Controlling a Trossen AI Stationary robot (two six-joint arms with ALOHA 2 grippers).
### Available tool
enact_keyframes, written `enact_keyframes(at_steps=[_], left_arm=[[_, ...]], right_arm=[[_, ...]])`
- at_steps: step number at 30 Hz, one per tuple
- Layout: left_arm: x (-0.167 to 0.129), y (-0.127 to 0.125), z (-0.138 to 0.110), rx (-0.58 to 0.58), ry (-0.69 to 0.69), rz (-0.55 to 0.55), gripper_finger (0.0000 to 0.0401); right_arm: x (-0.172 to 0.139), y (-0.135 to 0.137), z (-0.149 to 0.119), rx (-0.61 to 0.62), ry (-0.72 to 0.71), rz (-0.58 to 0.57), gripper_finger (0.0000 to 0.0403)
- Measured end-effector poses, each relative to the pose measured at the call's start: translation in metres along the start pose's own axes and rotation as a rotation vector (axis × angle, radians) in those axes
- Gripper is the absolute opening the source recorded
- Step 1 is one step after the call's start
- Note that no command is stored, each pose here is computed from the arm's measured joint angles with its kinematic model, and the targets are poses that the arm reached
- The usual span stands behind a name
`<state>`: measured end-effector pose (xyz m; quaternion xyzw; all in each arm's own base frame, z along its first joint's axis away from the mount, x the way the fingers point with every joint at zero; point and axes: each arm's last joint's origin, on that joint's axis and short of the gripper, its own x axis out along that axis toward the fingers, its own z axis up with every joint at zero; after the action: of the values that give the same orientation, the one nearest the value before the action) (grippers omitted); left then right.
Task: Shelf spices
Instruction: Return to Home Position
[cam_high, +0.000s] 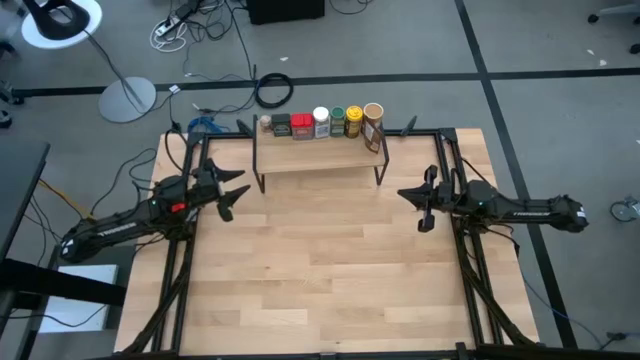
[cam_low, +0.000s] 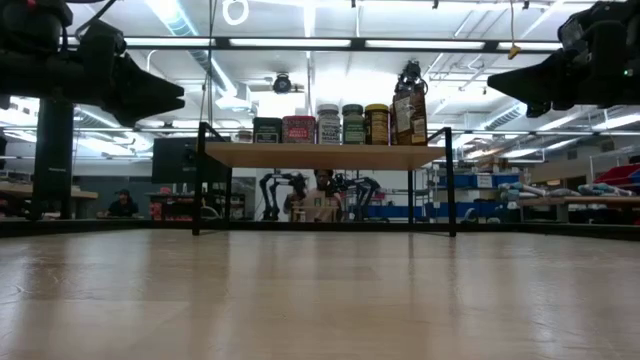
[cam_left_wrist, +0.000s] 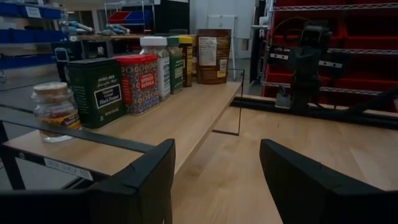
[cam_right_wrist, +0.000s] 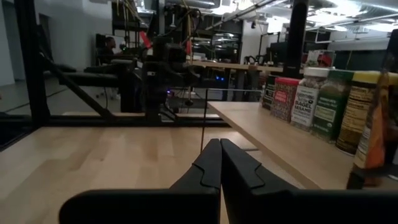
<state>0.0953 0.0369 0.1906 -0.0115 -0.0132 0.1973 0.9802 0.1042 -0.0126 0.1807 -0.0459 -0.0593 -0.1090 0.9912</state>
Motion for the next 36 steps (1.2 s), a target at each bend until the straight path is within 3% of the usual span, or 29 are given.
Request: enact_keyframes(at_steps=[21,26,36], left_arm=[[-0.011,0.002,-0.005,0.0,0.011,0.064,0.0239],[-0.006,0.003,-0.021,-0.019,-0.021,0.07,0.0239],[-0.006,0.003,-0.022,0.028,-0.013,0.087,0.0239]], right_arm=[[-0.009,-0.002,-0.006,0.008,0.049,-0.021,0.0],[-0.009,-0.003,-0.007,0.015,0.067,-0.04,0.0001],[-0.009,-0.001,-0.009,0.051,0.079,0.015,0.0002]])
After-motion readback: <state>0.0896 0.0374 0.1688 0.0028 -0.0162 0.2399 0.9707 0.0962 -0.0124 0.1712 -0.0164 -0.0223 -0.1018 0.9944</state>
